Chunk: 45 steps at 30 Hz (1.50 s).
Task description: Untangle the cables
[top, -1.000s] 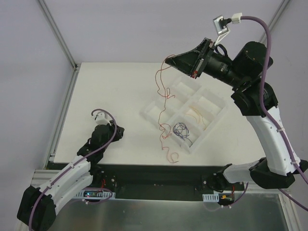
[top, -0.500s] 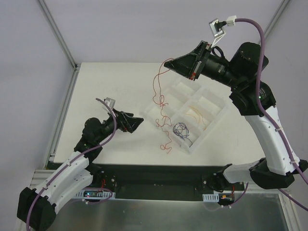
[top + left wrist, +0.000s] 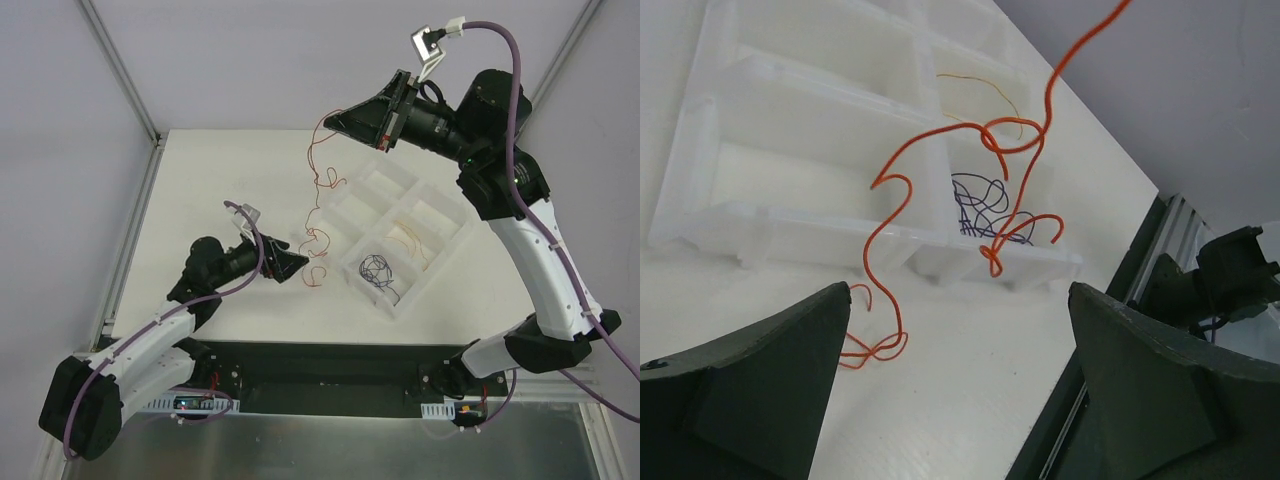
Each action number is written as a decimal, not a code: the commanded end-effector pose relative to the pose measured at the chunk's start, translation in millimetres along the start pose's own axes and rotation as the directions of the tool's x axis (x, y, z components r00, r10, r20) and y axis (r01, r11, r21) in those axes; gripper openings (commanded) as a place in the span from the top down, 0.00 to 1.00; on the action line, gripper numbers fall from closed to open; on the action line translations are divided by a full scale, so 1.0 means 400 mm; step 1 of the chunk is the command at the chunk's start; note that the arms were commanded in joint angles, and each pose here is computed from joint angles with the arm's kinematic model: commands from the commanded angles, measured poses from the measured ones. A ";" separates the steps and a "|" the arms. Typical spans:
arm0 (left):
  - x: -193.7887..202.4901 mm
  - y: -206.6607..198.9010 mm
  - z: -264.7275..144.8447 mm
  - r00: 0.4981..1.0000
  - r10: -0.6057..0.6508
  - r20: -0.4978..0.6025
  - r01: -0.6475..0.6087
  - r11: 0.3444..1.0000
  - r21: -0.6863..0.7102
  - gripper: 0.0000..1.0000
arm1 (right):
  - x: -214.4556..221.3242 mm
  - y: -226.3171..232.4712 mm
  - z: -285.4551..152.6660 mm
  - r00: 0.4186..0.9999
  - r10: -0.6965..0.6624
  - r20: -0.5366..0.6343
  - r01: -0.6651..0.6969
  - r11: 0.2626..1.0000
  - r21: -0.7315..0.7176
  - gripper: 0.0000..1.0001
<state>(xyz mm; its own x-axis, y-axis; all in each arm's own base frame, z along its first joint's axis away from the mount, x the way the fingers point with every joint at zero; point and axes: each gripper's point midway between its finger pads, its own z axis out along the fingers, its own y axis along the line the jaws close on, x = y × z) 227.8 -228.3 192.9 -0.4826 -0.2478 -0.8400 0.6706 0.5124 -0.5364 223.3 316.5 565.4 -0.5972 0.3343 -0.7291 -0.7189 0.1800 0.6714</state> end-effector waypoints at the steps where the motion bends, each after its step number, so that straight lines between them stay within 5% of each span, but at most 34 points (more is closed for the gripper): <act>1: -0.005 -0.016 0.007 0.999 0.040 0.035 -0.041 0.998 0.051 0.09 | -0.043 0.077 -0.016 0.999 -0.022 0.048 0.026 0.995 -0.092 0.99; 8: 0.019 0.099 0.036 0.998 0.029 0.057 -0.021 0.992 -0.124 0.30 | -0.039 0.078 -0.007 0.999 -0.003 0.034 0.007 0.994 -0.106 1.00; 23: 0.085 0.008 0.153 0.987 -0.145 -0.068 0.155 0.968 0.199 0.32 | -0.029 0.081 -0.013 0.999 0.031 0.025 -0.028 0.993 -0.119 0.99; 26: 0.076 0.023 0.161 0.987 -0.155 -0.042 0.160 0.973 0.167 0.63 | -0.023 0.084 -0.019 0.999 0.031 0.022 -0.028 0.992 -0.120 1.00; 30: 0.107 0.131 0.134 0.980 -0.195 -0.045 0.188 0.974 -0.123 1.00 | -0.025 0.075 -0.041 0.999 -0.018 0.034 0.020 0.998 -0.065 1.00; 34: 0.133 0.245 0.035 0.975 -0.220 0.002 0.198 0.872 -0.449 1.00 | -0.042 0.030 -0.110 0.985 -0.141 0.097 0.130 0.985 0.114 1.00; 38: 0.159 0.336 -0.114 0.941 -0.311 0.134 0.304 0.603 -0.737 1.00 | -0.092 0.010 -0.177 0.947 -0.274 0.169 0.228 0.941 0.251 1.00; 45: 0.242 0.406 -0.274 0.885 -0.412 0.217 0.355 0.296 -0.887 1.00 | -0.144 -0.007 -0.234 0.920 -0.328 0.214 0.247 0.911 0.331 0.99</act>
<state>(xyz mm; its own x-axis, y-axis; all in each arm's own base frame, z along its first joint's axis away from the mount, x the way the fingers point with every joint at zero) 257.5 -132.6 75.9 -0.5802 -0.5451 -0.6052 -0.1789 0.8102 -0.5582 218.4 229.2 579.2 -0.3302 0.4300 -0.8403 -0.6981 0.4879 0.5240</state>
